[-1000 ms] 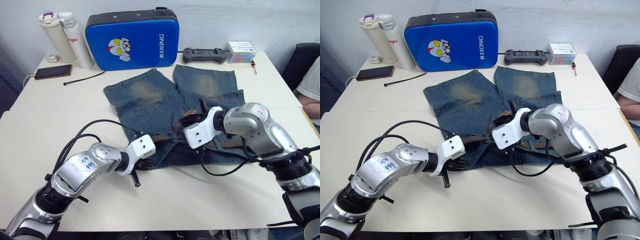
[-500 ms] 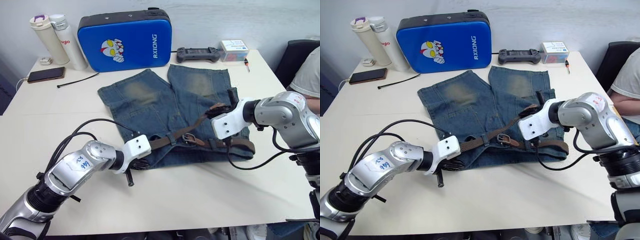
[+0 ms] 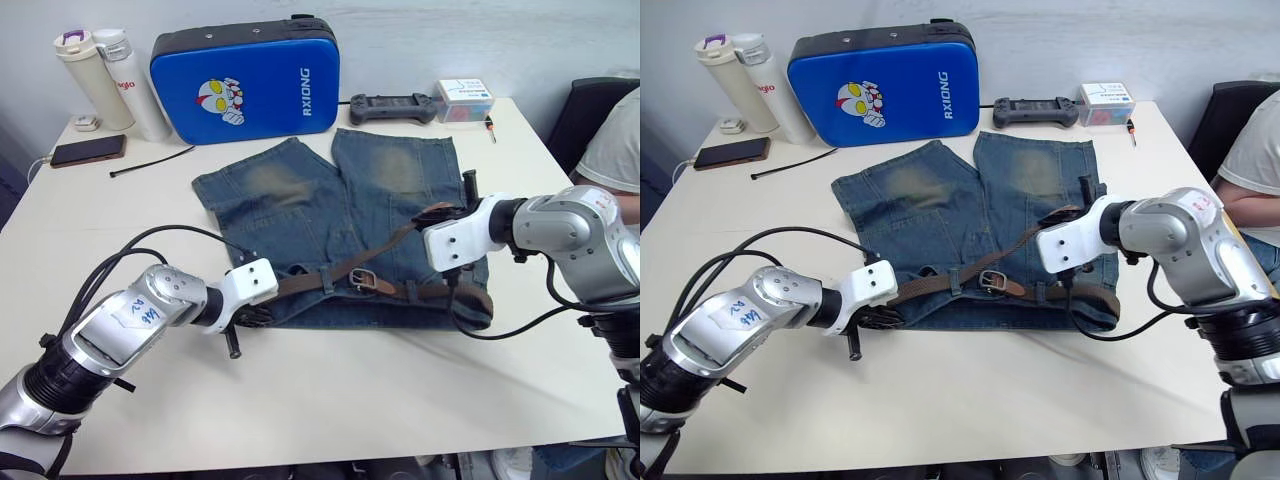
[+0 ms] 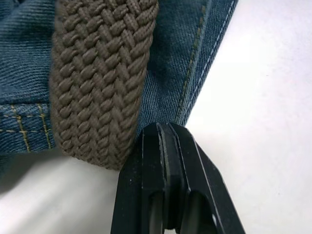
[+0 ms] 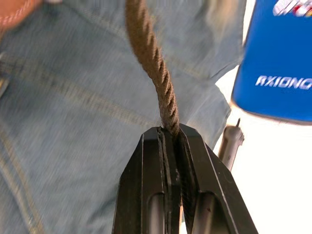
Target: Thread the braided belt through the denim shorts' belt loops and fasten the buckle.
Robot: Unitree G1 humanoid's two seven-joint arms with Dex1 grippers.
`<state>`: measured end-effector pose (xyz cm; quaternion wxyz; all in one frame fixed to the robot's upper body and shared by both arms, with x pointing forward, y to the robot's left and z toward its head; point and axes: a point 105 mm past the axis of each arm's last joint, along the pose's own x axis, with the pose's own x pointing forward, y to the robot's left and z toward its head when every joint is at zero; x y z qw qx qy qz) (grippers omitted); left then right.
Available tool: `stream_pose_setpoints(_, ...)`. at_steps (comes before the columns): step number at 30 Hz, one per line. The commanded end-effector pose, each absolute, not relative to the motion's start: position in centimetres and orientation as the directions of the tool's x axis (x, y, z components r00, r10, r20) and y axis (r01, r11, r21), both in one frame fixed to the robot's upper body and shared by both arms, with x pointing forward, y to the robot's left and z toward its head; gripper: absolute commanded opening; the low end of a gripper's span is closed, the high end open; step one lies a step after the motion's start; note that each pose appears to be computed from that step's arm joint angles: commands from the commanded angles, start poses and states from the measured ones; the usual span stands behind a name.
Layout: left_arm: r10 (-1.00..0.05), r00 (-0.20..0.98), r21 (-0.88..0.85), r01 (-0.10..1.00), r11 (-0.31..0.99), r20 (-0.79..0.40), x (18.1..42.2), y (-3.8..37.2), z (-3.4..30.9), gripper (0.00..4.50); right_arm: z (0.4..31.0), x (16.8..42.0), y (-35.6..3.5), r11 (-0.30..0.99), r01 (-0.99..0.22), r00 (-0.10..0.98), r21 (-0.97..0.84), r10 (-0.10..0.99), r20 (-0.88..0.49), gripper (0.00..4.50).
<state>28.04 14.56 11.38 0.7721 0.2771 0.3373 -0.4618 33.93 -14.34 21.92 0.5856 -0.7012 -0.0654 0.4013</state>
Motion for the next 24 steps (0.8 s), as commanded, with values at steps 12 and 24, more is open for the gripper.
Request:
stream_pose_setpoints(12,-0.667,0.127,-0.18,0.911,0.371,-0.734,22.9,20.9,20.6,4.07,23.8,33.2,-12.6,-0.276,-0.313,0.645,-0.909,0.64,-0.417,0.0)
stream_pose_setpoints(24,-0.838,0.348,0.001,0.924,0.383,-0.421,29.7,13.8,24.7,3.89,24.4,33.4,-11.8,-0.234,-0.268,0.662,-0.935,0.661,-0.355,0.0)
